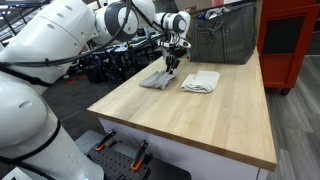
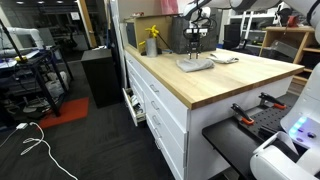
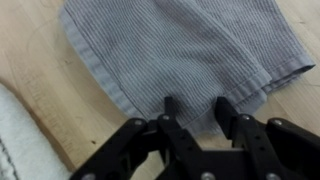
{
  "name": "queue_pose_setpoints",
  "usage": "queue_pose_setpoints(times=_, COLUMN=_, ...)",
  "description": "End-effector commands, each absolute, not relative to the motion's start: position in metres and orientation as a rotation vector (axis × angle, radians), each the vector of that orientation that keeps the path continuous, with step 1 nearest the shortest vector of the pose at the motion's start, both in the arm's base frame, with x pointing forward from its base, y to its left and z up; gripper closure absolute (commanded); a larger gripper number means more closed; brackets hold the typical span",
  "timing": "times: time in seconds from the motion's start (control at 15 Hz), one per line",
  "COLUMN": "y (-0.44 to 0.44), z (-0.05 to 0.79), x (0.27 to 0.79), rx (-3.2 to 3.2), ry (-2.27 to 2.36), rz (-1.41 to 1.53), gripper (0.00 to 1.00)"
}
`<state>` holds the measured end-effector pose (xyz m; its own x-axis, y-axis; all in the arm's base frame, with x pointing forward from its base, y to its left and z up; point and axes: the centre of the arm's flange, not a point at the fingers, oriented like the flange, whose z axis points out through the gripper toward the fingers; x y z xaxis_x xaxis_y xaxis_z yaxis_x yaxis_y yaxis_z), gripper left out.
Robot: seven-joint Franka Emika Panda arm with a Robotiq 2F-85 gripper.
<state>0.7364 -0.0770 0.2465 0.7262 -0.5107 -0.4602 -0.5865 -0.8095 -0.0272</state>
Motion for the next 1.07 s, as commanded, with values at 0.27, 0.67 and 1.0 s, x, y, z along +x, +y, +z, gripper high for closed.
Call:
queue_pose_setpoints(times=0.27, y=-0.083, z=0.289, x=0.733, rx=-2.759, ry=0.929, rz=0.609, gripper=1.00)
queue_pose_setpoints(times=0.67, y=-0.073, z=0.311, x=0.708, rx=-2.769, ry=0.920, rz=0.584, gripper=0.99)
queue_pose_setpoints(times=1.0, y=-0.063, z=0.298, x=0.676, rx=-2.778, ry=0.854, rz=0.650, gripper=0.99)
